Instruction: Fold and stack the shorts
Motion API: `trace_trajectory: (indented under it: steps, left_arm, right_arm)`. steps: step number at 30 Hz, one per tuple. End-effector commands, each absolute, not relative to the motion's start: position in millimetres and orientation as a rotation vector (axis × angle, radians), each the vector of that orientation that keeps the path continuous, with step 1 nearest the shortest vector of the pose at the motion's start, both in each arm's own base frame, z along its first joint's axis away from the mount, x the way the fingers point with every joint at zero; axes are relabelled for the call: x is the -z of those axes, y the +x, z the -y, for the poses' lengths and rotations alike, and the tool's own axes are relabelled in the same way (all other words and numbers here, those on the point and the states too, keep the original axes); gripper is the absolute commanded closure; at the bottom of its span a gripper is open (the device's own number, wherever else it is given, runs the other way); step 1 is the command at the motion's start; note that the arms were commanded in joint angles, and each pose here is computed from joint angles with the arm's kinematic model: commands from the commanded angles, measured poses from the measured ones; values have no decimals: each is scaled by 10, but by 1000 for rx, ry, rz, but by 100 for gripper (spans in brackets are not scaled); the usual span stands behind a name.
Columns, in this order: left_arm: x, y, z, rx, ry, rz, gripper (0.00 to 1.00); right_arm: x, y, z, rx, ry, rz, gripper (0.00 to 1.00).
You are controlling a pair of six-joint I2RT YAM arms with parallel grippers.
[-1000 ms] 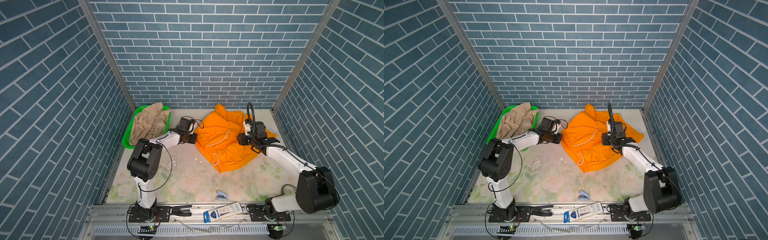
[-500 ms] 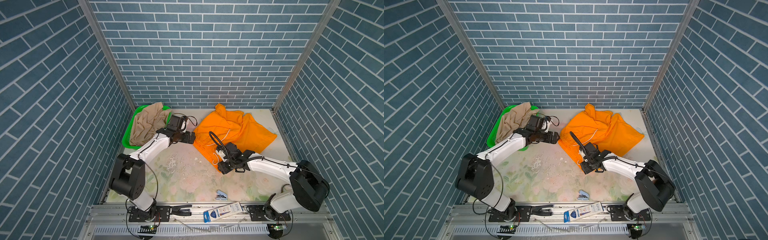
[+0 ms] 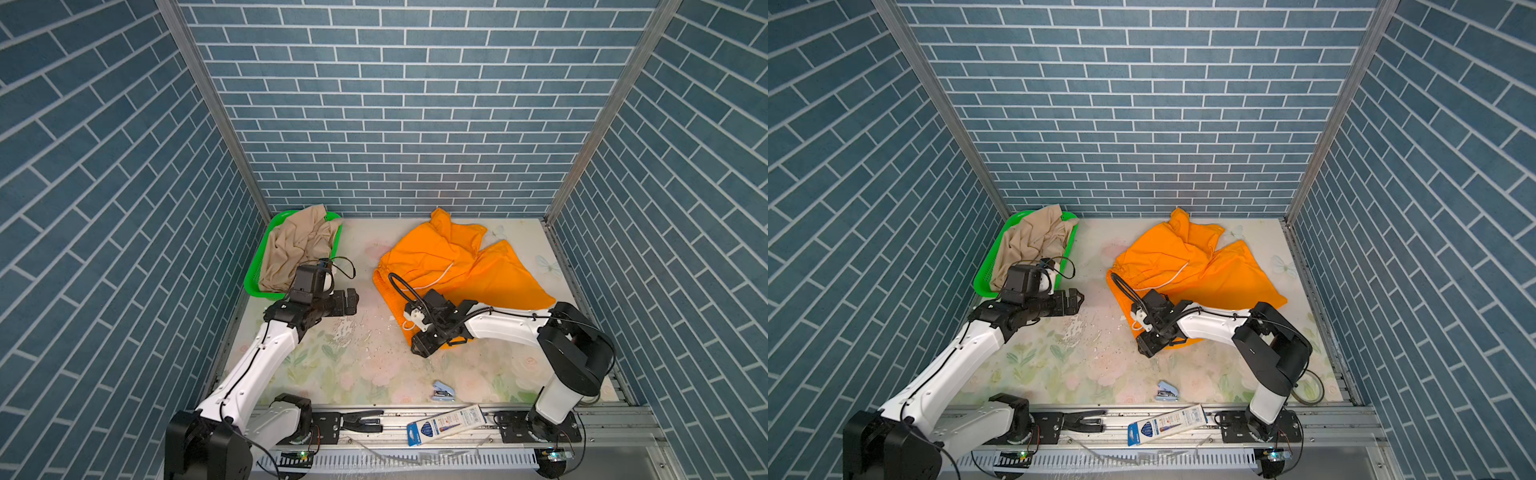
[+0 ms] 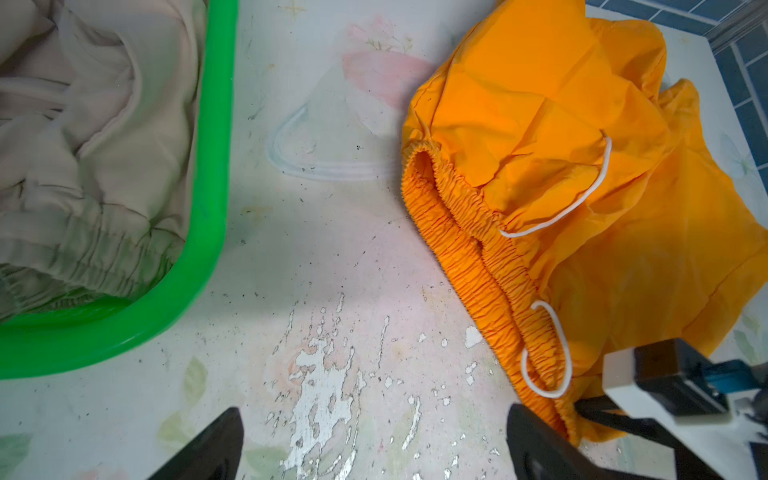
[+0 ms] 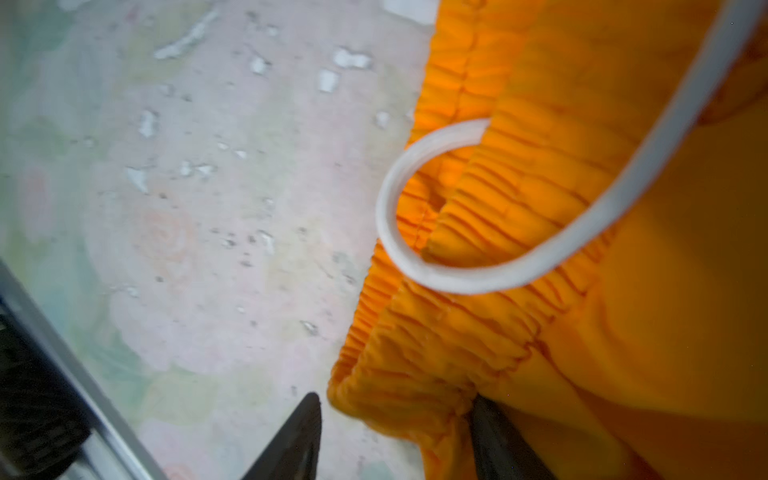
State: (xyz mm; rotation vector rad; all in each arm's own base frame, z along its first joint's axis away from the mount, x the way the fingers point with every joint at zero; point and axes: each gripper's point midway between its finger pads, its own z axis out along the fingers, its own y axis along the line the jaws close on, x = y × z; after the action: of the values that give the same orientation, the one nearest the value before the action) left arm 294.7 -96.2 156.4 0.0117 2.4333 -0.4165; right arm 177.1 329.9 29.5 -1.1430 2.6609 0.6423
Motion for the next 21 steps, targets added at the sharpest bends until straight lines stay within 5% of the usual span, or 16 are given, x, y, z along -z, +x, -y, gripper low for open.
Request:
trace_trajectory:
  steps: [1, 9, 15, 21]
  left_arm:
    - [-1563, 2945, 898, 418, -43, -2445, 0]
    - [-1488, 2889, 897, 463, -95, -2496, 0]
    - [-1213, 2727, 1240, 770, -143, -2489, 0]
    - [-945, 2584, 1462, 755, -78, -2529, 0]
  right_arm:
    - [-485, 1515, -3801, -935, -1241, -2580, 42]
    - [-1385, 2013, -4115, -985, -1158, -2312, 42]
    - [-1491, 3200, -3077, -537, -835, -2414, 39]
    - [-1381, 4429, -1907, -358, -442, -2455, 33]
